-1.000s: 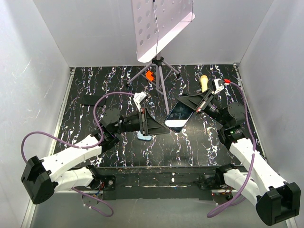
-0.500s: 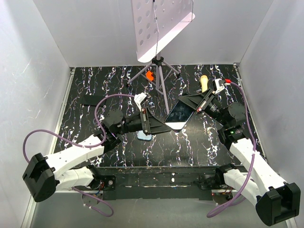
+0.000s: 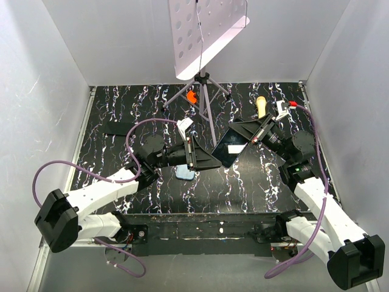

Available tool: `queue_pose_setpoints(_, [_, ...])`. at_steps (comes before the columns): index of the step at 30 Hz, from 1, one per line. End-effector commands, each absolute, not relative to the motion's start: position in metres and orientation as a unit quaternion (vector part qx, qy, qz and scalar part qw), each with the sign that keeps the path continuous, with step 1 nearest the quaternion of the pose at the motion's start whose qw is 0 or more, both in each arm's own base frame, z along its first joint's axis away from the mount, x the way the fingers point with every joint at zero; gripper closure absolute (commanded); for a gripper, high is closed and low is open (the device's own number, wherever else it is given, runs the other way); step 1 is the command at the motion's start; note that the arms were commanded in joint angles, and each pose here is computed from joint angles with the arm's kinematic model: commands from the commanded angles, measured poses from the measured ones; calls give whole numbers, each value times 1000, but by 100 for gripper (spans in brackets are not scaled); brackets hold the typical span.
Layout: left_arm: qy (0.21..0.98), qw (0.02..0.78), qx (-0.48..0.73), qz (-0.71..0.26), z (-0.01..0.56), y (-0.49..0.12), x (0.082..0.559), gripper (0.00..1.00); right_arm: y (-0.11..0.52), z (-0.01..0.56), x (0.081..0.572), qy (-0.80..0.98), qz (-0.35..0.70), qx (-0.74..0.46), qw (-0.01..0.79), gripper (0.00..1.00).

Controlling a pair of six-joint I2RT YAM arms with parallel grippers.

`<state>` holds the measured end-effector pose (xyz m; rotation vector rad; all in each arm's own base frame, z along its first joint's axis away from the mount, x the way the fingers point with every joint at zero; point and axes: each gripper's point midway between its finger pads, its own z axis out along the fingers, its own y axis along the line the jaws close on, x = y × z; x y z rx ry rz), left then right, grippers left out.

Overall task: Take the phone out of the phone case
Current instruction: Remove the phone case from the phone.

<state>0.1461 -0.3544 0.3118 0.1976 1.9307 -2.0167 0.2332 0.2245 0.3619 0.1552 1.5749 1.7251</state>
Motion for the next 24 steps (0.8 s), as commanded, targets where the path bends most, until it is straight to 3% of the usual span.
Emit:
queue_pose_setpoints(1, [651,229,69,-720,344,-350,168,66,232,389,202,603,700,-5,382,99])
queue_pose_setpoints(5, [640,218,74,-733,352,-350,165,71,232,387,203,609,692,-7,387,99])
queue_pose_setpoints(13, [589,181,11,-788,376,-339,161,72,238,380,207,628,668,-7,400,99])
queue_pose_setpoints(20, [636,226,4,-738,364,-336,171,71,245,385,203,626,669,-14,400,99])
queue_pose_setpoints(24, [623,281,-27,-730,371,-322,180,72,246,383,204,635,658,-7,404,99])
